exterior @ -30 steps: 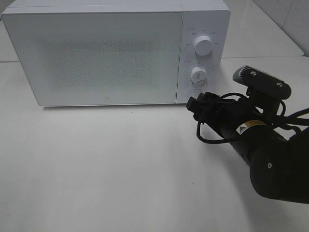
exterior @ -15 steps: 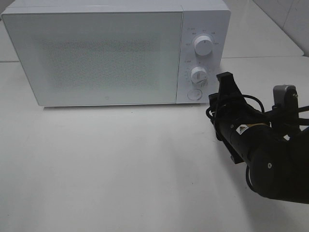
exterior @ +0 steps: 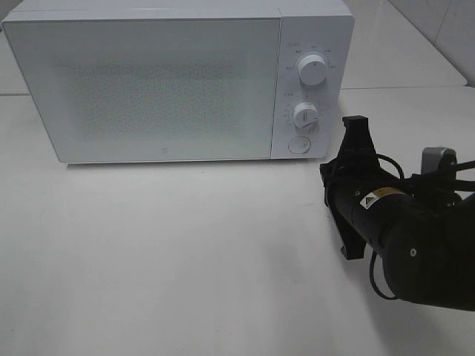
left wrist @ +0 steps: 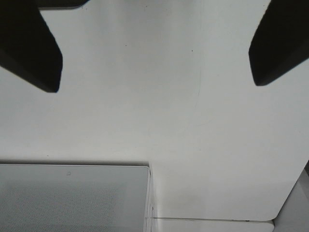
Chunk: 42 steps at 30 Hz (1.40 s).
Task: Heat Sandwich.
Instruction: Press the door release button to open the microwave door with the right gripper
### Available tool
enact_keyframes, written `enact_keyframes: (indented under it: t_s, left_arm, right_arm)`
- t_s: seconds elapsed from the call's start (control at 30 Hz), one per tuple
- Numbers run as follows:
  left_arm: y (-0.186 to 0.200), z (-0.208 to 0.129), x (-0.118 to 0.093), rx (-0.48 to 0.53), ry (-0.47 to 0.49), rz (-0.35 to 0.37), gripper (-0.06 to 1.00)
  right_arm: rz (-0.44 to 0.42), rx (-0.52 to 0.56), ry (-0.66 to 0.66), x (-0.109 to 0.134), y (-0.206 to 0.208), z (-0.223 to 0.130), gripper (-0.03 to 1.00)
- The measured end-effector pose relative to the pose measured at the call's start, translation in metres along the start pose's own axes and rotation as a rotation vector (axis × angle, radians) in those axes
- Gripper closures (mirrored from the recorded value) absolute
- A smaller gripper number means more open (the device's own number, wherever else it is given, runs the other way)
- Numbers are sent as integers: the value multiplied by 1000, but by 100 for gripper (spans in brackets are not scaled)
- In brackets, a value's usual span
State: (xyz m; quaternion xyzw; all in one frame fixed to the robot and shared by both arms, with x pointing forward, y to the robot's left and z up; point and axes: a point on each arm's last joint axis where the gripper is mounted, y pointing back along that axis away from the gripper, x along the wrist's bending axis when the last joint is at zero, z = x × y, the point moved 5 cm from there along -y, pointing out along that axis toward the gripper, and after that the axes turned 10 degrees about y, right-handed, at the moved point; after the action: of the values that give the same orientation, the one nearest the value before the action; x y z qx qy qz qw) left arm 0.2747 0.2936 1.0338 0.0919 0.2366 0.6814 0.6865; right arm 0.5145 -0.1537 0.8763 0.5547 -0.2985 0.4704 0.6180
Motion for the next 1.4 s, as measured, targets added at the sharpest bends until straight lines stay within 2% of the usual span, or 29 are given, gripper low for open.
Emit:
enact_keyframes:
  t_s: [0.13, 0.33, 0.67, 1.4]
  left_arm:
    - [0, 0, 0, 0, 0, 0, -3]
    - [0, 0, 0, 0, 0, 0, -3]
    - [0, 0, 0, 0, 0, 0, -3]
    - [0, 0, 0, 0, 0, 0, -3]
  right_arm:
    - [10, 1, -8, 4, -3, -3, 97]
    - [-34, -21, -31, -5, -21, -2, 97]
    - [-10, -35, -39, 3, -50, -2, 97]
    - [-22, -25, -71, 8, -101, -6, 97]
